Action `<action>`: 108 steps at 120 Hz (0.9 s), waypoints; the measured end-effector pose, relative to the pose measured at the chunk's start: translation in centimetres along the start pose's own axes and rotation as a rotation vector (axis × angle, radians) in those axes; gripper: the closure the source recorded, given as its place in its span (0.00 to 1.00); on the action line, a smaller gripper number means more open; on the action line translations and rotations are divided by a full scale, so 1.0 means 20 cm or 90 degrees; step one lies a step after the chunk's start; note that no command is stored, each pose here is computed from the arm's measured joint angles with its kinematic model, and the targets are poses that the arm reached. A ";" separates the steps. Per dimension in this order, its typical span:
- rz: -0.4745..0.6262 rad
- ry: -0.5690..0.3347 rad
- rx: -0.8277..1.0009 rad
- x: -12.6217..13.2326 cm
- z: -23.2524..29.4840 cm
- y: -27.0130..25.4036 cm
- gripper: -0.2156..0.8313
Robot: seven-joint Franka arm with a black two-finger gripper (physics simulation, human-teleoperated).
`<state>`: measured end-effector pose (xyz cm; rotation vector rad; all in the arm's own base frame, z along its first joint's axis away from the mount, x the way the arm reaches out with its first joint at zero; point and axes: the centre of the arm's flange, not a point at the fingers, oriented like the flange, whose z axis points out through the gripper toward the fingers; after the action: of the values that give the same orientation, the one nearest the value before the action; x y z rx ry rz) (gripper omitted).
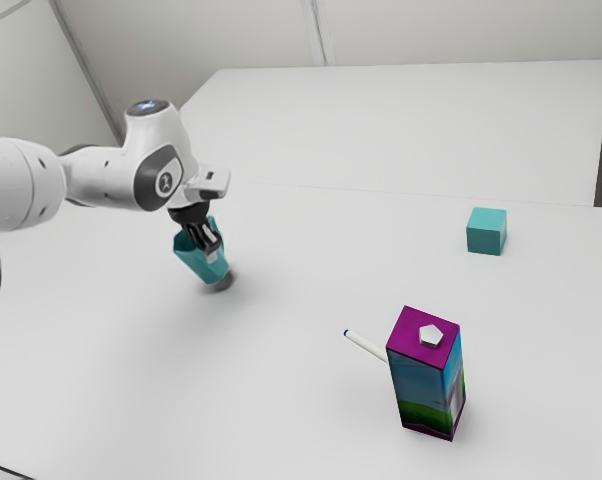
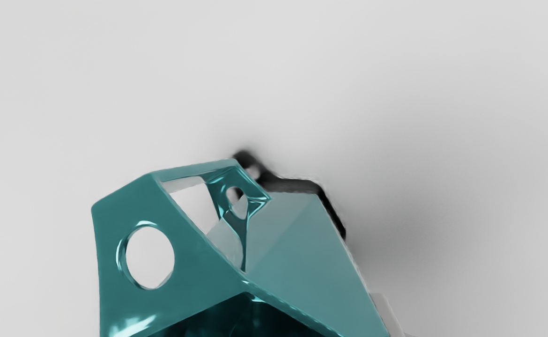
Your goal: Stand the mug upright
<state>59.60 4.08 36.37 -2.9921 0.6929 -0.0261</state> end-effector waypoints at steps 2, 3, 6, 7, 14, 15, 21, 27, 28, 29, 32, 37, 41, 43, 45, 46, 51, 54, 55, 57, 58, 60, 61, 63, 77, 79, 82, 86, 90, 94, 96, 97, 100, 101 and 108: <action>-0.005 -0.001 0.001 0.00 0.00 0.00 0.96; -0.008 -0.002 0.002 0.00 0.01 0.00 0.96; -0.016 -0.005 0.004 0.00 0.01 0.01 0.96; -0.019 -0.006 0.004 0.00 0.01 0.01 0.96; -0.037 -0.015 0.006 0.00 0.02 0.01 0.95; -0.040 -0.016 0.007 0.00 0.02 0.01 0.95; -0.056 -0.022 0.007 -0.01 0.03 0.01 0.95; -0.072 -0.029 0.007 -0.01 0.05 0.02 0.95; -0.074 -0.030 0.007 -0.01 0.05 0.02 0.95; -0.077 -0.031 0.007 -0.01 0.05 0.02 0.94; -0.084 -0.033 0.006 -0.01 0.06 0.02 0.89; -0.096 -0.036 0.005 -0.01 0.07 0.02 0.80; -0.105 -0.038 0.005 -0.01 0.07 0.02 0.73; -0.109 -0.039 0.005 -0.01 0.07 0.02 0.69; -0.113 -0.039 0.005 -0.01 0.07 0.02 0.65; -0.115 -0.039 0.005 -0.01 0.07 0.02 0.64; -0.125 -0.040 0.005 -0.01 0.07 0.02 0.56; -0.131 -0.041 0.005 -0.01 0.07 0.02 0.52; -0.133 -0.041 0.005 -0.01 0.07 0.02 0.51; -0.136 -0.041 0.005 -0.01 0.07 0.02 0.49; -0.138 -0.041 0.005 -0.01 0.06 0.02 0.48; -0.142 -0.041 0.005 -0.01 0.06 0.02 0.46; -0.143 -0.041 0.005 -0.01 0.06 0.02 0.45; -0.146 -0.041 0.005 -0.01 0.06 0.03 0.43; -0.168 -0.037 0.006 -0.01 0.04 0.02 0.34; -0.170 -0.035 0.007 -0.01 0.03 0.02 0.33; -0.174 -0.030 0.008 -0.01 0.00 0.02 0.32; -0.180 -0.019 0.011 0.00 -0.08 0.01 0.31; -0.186 -0.004 0.015 0.03 -0.19 -0.01 0.29; -0.192 0.014 0.021 0.06 -0.33 -0.04 0.28; -0.195 0.023 0.023 0.08 -0.40 -0.05 0.28; -0.197 0.028 0.025 0.08 -0.44 -0.06 0.28; -0.200 0.043 0.029 0.11 -0.55 -0.07 0.27; -0.201 0.046 0.029 0.11 -0.58 -0.07 0.27; -0.209 0.072 0.032 0.10 -0.83 -0.07 0.26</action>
<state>61.45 3.29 53.11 -3.0377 0.1985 -0.2277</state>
